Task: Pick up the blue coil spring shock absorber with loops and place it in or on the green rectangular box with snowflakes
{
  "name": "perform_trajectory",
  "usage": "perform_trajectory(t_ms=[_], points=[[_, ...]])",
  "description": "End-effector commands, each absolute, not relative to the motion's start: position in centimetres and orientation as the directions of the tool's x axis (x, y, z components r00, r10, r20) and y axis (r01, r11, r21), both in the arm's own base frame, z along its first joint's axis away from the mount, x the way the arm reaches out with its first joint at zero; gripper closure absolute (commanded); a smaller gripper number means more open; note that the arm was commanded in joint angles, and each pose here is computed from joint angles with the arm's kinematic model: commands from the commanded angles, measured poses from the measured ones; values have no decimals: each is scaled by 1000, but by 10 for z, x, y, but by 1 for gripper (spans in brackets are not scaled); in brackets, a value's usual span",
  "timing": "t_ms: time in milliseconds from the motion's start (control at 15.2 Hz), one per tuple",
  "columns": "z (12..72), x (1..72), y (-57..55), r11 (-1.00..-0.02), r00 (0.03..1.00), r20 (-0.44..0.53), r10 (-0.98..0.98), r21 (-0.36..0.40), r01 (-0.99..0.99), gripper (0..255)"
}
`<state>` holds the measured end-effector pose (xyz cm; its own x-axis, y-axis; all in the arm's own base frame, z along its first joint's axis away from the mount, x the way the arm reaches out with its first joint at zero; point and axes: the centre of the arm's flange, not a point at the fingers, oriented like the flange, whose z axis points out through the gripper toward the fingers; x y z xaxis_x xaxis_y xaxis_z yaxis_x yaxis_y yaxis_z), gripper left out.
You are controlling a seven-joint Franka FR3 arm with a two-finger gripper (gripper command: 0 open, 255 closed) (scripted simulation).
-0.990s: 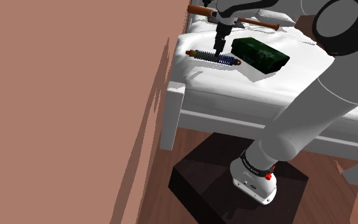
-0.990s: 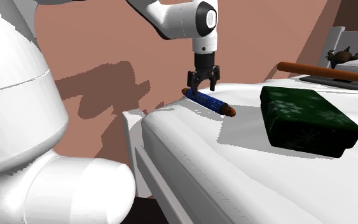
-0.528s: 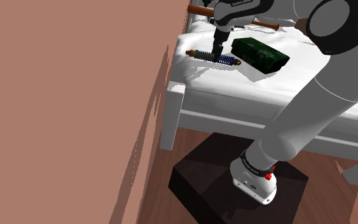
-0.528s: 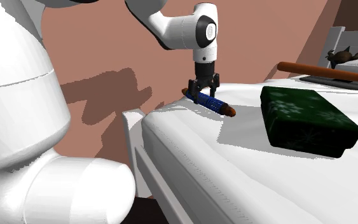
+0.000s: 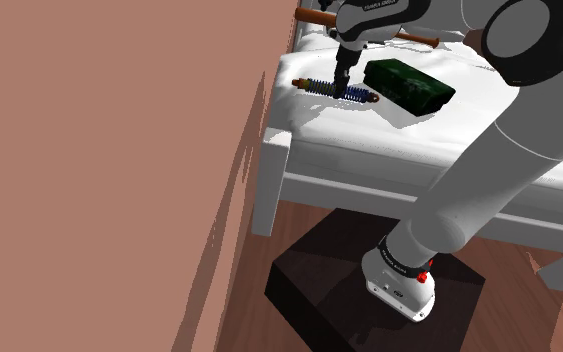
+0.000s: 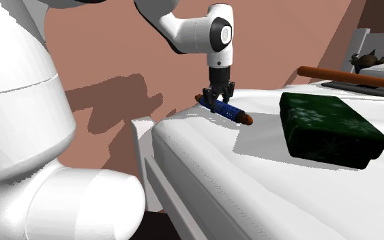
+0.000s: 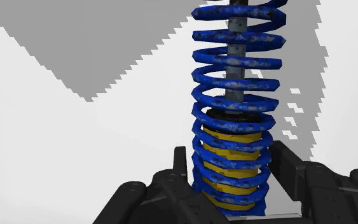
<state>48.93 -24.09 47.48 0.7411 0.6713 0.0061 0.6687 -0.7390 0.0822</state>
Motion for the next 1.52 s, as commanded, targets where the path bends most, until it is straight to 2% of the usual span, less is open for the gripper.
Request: perform_trajectory(t_ms=[0, 528, 1452], points=[[475, 489, -241, -739, 741, 6, 671, 82, 669, 255], [475, 489, -241, -739, 741, 6, 671, 82, 669, 255], [549, 489, -241, -739, 741, 6, 671, 82, 669, 255]])
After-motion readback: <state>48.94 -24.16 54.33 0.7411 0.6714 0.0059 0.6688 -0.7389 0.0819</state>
